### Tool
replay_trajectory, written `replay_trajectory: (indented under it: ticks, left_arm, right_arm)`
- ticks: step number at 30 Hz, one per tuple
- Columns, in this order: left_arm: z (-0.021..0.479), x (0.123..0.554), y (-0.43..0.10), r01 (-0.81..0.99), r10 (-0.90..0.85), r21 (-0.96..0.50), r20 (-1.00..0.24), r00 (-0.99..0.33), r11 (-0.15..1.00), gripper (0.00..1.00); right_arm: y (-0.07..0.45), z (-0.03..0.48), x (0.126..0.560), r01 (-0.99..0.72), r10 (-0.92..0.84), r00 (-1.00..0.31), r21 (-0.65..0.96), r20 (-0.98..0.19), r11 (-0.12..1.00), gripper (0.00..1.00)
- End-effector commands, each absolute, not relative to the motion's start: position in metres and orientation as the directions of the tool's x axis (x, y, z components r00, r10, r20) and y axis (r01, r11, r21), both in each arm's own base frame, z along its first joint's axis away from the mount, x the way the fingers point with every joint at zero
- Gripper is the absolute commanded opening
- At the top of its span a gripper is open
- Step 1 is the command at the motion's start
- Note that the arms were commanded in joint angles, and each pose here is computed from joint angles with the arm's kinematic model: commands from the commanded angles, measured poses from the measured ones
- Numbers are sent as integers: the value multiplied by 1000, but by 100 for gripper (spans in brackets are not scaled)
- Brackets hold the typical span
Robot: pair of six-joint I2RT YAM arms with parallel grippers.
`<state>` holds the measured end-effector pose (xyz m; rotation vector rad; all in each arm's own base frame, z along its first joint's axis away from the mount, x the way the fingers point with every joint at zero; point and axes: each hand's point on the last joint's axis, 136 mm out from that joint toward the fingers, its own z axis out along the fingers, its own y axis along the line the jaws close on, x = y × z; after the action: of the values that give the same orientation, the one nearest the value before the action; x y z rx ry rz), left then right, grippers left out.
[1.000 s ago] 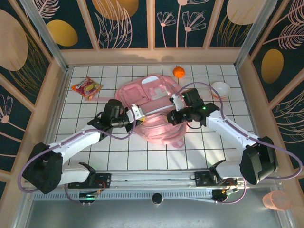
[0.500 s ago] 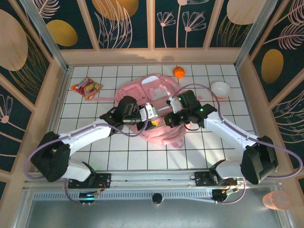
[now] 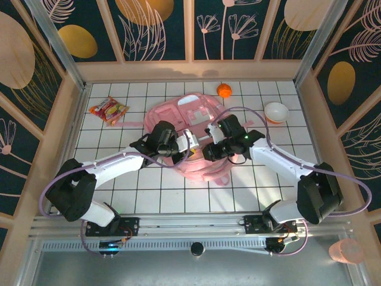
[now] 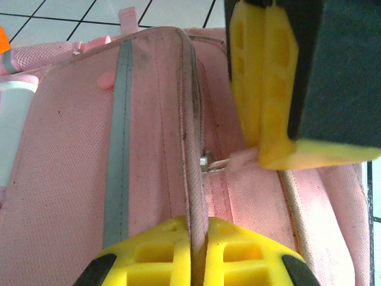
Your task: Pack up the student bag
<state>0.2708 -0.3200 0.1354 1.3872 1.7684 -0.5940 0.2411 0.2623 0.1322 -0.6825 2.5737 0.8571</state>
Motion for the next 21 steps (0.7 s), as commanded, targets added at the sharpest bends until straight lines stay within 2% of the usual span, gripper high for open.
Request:
replay_trajectory:
  ticks: [1, 6, 10, 17, 21]
  left_arm:
    - [163, 258, -331, 970, 499, 85, -866, -42, 229, 0]
    - [173, 255, -333, 973, 473, 80, -880, -33, 216, 0]
    - [169, 260, -326, 962, 496, 98, -867, -43, 255, 0]
    - [153, 271, -274, 925, 523, 117, -847, -96, 360, 0]
    - [149, 274, -249, 896, 550, 179, -831, -83, 406, 8]
  right_arm:
    - [273, 143, 256, -564, -320, -799, 451, -509, 692, 21]
    - [277, 143, 262, -568, -314, -792, 444, -523, 693, 22]
    - [269, 143, 265, -550, -304, -798, 425, -520, 719, 0]
    - [200, 139, 268, -424, -205, -849, 394, -488, 816, 0]
    - [210, 149, 262, -444, -198, -848, 456, -491, 771, 0]
